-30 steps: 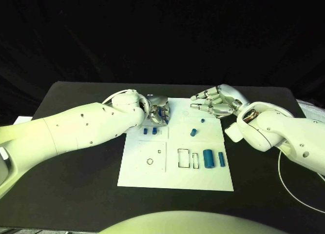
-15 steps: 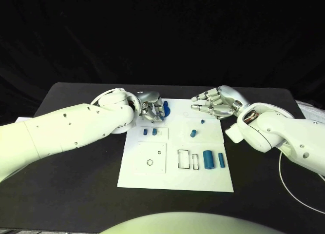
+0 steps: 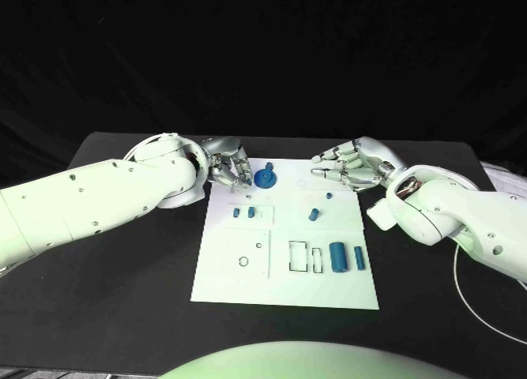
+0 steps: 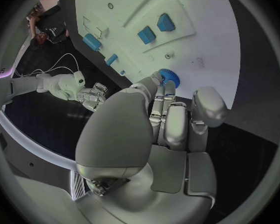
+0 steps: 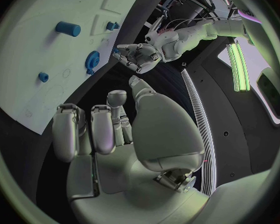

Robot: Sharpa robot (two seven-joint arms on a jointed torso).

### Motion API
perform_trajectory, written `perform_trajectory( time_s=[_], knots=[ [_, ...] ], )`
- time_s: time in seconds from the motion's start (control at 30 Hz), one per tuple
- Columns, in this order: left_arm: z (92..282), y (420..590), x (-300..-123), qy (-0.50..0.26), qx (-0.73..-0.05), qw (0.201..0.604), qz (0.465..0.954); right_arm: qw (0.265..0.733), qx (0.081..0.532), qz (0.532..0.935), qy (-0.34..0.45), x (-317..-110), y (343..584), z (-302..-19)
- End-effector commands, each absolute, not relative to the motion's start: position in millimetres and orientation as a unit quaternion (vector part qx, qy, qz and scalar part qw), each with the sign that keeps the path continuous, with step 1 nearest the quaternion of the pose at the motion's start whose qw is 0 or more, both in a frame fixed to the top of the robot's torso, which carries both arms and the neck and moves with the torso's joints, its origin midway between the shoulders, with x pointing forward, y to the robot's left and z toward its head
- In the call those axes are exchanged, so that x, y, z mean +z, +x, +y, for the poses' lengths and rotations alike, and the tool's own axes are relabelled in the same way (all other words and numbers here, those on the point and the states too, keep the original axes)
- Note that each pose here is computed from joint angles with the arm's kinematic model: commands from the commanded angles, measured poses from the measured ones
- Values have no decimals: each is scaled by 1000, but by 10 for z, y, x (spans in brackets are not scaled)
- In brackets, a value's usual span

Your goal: Assemble the parts on the task board

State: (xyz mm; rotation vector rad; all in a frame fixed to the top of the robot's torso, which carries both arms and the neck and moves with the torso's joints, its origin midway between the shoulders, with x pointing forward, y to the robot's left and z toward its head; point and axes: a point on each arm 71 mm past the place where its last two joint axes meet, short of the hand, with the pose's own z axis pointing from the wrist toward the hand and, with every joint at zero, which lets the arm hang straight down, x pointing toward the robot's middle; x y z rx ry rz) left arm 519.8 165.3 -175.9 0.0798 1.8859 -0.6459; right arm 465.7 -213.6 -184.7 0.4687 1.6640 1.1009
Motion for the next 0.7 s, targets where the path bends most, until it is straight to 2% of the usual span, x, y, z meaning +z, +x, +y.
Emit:
perform_trajectory(
  time_s=[0.03, 0.7],
  knots=[
    [1651, 5181, -1790, 39, -267, 522, 809, 517, 460, 697, 188, -1852, 4648, -2122],
    [1634, 5186, -1968, 49, -252, 503, 826, 518, 463, 694, 187, -1846, 4641, -2103]
  ],
)
